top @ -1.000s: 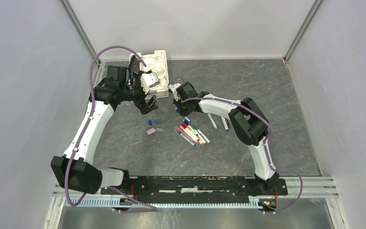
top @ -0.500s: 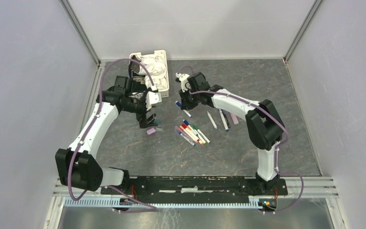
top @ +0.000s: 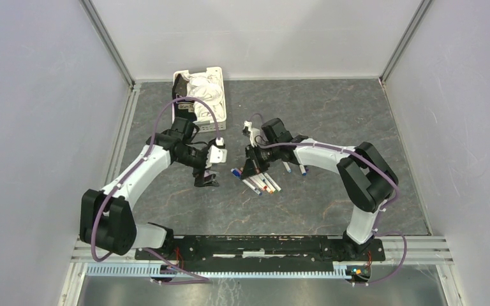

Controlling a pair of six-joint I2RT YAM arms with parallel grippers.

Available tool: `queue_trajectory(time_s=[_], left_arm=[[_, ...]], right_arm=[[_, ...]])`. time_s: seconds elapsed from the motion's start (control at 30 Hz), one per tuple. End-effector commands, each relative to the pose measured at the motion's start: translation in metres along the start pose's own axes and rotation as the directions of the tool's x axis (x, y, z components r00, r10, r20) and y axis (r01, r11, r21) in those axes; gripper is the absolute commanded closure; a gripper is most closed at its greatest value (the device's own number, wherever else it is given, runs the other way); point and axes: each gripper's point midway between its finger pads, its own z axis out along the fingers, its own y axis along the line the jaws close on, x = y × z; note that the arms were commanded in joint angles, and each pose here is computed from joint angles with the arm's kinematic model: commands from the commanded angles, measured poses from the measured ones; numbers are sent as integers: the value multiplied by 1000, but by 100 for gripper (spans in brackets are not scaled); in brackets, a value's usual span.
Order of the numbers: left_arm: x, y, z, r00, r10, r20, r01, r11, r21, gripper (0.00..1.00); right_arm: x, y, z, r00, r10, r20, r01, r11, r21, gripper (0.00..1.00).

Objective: Open the pen caps

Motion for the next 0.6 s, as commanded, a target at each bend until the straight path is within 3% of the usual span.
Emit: queue_trajectory(time_s=[0.0,0.17,0.27,0.57], left_arm=[[-6,2,13,996,91,-2,-91,996,24,0],[-7,2,19,993,107,-39,-105,994,42,1],[-8,4,19,992,113,-51,-111,993,41,8],[-9,0,23,982,167,-88,-160,984,78,54]], right_arm=[[-32,50,-4,996,-60,69,73,979,-193,99],[-35,67,4,997,-60,51,72,961,-267,99],[-37,73,5,997,-59,44,69,953,-293,99],[-45,80,8,997,-58,41,68,945,-319,95]])
